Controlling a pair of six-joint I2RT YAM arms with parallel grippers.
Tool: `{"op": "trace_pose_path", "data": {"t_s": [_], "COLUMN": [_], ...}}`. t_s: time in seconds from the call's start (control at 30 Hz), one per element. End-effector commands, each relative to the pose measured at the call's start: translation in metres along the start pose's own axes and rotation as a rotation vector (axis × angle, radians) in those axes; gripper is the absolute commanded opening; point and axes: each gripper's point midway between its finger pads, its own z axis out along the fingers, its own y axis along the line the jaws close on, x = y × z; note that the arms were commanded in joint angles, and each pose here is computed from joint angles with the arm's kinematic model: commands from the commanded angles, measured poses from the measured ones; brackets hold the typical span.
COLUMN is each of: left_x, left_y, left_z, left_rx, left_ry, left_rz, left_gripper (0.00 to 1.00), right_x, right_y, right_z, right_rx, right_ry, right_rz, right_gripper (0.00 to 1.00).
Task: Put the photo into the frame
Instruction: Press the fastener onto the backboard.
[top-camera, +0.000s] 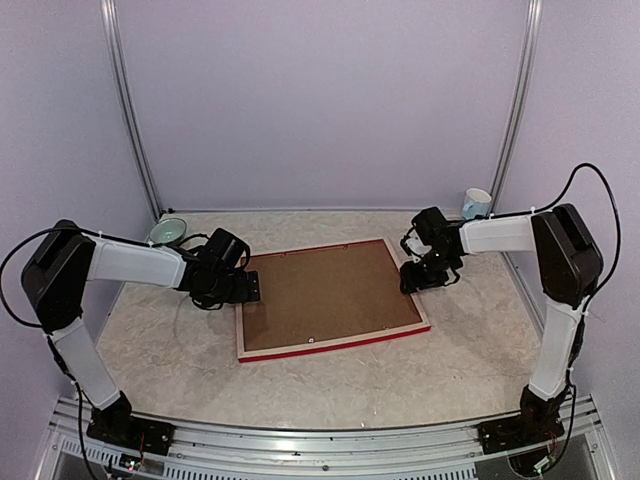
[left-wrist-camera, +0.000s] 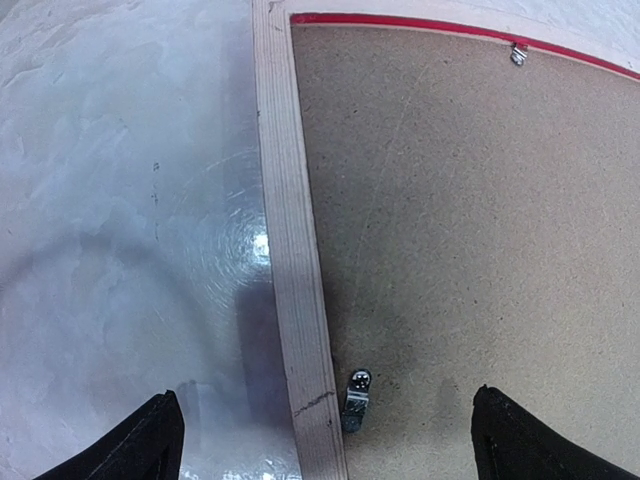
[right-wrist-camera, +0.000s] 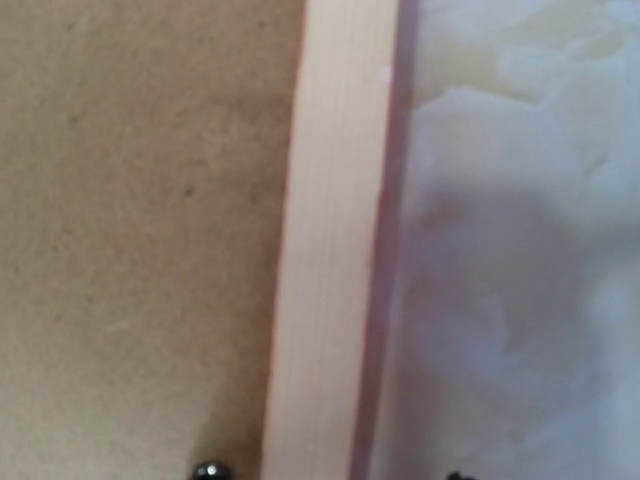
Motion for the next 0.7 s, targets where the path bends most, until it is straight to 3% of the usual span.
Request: {"op": "trace_pose_path", "data": {"t_s": [0.0, 0.67], "left_x": [0.002, 0.0088], "left_y": [-0.0055, -0.0073], "left_z": [0.0032, 0.0082], "left_rx": [0.02, 0.028], "left_ry": [0.001, 0.015], "left_rz": [0.006, 0.006], "left_gripper": [0.99, 0.99], "right_x": [0.007, 0.0045], "right_y": [0.0003, -0.0012], "right_z": [0.0079, 0.0054], "right_rx": [0.029, 0.091], "right_ry": [0.035, 0.031], "right_rz": [-0.022, -0.061], "right_gripper": [0.5, 0.34]}}
